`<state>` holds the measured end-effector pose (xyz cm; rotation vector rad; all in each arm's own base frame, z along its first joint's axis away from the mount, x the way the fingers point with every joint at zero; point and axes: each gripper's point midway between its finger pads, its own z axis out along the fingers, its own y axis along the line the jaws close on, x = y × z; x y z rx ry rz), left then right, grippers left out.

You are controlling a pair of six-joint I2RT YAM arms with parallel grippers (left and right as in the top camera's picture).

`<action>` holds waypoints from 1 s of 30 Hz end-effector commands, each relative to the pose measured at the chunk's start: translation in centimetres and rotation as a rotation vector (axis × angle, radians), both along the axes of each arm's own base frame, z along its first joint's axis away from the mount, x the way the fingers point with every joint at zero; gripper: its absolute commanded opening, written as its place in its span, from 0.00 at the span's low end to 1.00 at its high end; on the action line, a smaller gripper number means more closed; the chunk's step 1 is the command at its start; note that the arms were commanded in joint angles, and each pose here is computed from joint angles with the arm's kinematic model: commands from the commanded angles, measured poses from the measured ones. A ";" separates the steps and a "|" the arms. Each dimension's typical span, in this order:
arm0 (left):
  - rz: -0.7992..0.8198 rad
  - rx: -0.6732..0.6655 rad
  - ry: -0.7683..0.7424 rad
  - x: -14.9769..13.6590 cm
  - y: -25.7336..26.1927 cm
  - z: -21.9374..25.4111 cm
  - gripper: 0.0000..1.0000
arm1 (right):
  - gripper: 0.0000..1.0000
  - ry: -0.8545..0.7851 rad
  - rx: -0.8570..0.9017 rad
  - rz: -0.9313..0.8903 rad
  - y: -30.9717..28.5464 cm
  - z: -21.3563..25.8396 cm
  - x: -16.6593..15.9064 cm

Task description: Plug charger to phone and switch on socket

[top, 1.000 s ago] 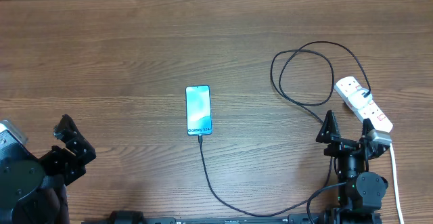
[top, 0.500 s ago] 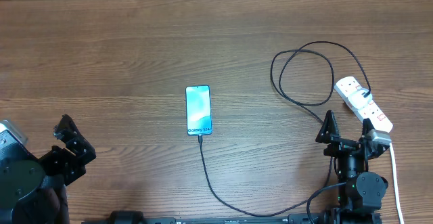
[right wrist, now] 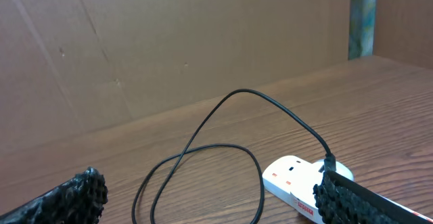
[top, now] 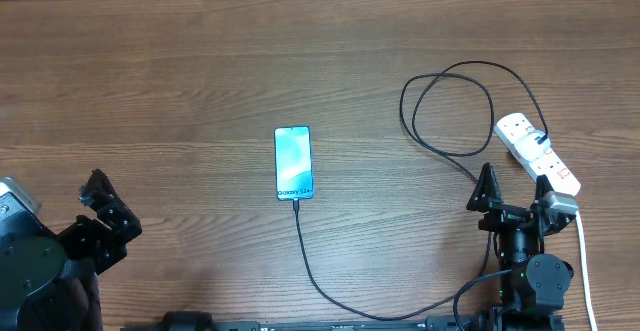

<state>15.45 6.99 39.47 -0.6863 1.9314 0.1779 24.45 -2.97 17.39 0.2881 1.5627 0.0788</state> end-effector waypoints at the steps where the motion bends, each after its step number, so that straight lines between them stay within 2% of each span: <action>1: -0.001 0.011 0.003 0.1 0.0 0.1 1.00 | 1.00 0.003 -0.015 0.011 0.2 -0.3 0.0; 20: -0.001 0.011 0.003 0.1 0.0 0.1 1.00 | 1.00 0.002 -0.016 0.007 0.1 -0.3 0.0; 25: -0.001 0.011 0.003 0.1 0.0 0.1 1.00 | 1.00 0.012 -0.086 0.014 0.2 -0.3 0.0; 30: -0.001 0.011 0.004 0.1 0.0 0.1 0.99 | 1.00 0.013 -0.085 0.041 0.7 -0.4 0.1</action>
